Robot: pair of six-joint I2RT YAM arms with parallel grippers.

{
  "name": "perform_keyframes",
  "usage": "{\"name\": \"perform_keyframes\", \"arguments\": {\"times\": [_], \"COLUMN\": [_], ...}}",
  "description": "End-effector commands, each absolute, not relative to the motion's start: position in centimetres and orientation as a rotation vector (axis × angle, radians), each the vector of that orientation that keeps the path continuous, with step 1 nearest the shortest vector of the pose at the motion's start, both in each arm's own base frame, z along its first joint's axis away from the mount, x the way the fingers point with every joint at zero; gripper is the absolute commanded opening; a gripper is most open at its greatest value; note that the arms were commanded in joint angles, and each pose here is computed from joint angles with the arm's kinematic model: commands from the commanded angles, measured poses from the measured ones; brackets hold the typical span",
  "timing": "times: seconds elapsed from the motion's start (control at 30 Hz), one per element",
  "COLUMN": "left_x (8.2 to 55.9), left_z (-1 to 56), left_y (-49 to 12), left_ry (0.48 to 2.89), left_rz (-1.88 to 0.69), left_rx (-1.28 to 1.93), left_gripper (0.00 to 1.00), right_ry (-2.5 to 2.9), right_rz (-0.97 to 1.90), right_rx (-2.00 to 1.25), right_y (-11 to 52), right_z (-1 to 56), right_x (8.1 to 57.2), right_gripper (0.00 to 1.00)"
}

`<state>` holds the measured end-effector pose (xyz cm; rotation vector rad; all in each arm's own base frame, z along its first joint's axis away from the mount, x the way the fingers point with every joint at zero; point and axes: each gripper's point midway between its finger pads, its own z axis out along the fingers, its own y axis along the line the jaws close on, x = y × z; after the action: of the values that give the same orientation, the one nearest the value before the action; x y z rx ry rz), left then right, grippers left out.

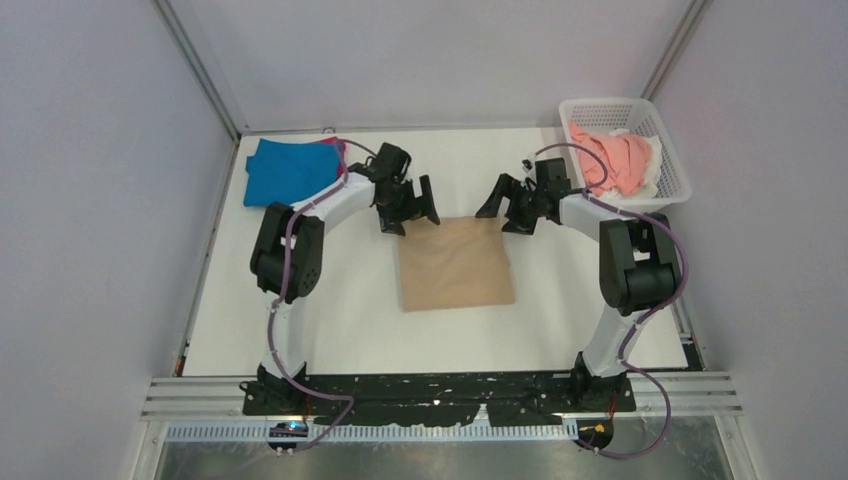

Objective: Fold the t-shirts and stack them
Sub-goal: Fold the long partially folded tshirt into a neat square, then put the neatly folded tshirt into the corner of the board with the left arm

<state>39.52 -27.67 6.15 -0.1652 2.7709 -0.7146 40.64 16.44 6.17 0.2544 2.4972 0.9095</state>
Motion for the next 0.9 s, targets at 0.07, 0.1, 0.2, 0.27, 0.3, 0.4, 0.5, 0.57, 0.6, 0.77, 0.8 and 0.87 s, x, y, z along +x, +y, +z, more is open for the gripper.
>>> {"name": "perform_keyframes", "arguments": {"times": [0.07, 0.1, 0.2, 0.27, 0.3, 0.4, 0.5, 0.57, 0.6, 0.77, 0.8, 0.87], "left_x": [42.5, 42.0, 39.2, 37.5, 36.9, 35.7, 35.4, 35.3, 35.3, 34.7, 34.4, 33.9], "left_z": [15.8, 16.2, 15.1, 13.4, 12.7, 11.4, 10.0, 8.3, 7.7, 5.4, 5.0, 4.3], "left_y": [-25.1, -24.7, -23.5, -22.8, -22.6, -23.1, -23.6, -23.6, -23.7, -25.0, -25.2, -25.5], "left_ry": [2.54, 2.526, 2.532, 2.559, 2.574, 2.622, 2.655, 2.69, 2.703, 2.779, 2.79, 2.812], "left_rz": [-0.593, -0.591, -0.595, -0.598, -0.598, -0.649, -0.681, -0.674, -0.671, -0.732, -0.73, -0.714], "left_rx": [-0.123, -0.114, -0.131, -0.149, -0.158, -0.152, -0.167, -0.19, -0.199, -0.218, -0.218, -0.22], "left_gripper": [1.0, 1.0, 0.99, 1.0, 1.0, 1.0, 1.0, 1.0, 0.99, 0.88, 0.87, 0.82], "right_ry": [2.274, 2.231, 2.158, 2.112, 2.091, 1.996, 1.925, 1.895, 1.88, 1.902, 1.906, 1.916], "right_rz": [0.673, 0.639, 0.555, 0.543, 0.534, 0.56, 0.553, 0.535, 0.525, 0.428, 0.418, 0.403], "right_rx": [0.15, 0.156, 0.274, 0.382, 0.437, 0.538, 0.595, 0.587, 0.573, 0.553, 0.554, 0.555], "right_y": [13.1, 12.5, 9.9, 8.0, 6.7, 5.1, 4.0, 3.7, 3.5, 2.4, 2.3, 2.1], "right_z": [17.4, 19.0, 20.4, 20.3, 20.2, 20.1, 20.3, 20.5, 20.8, 20.7, 20.6, 20.3], "right_x": [41.9, 41.2, 38.5, 36.7, 36.3, 33.8, 32.2, 31.2, 30.8, 29.6, 29.5, 29.5], "right_gripper": [0.95, 0.95, 0.95, 0.95, 0.95, 0.95, 0.95, 0.95, 0.95, 0.95, 0.95, 0.95]}}
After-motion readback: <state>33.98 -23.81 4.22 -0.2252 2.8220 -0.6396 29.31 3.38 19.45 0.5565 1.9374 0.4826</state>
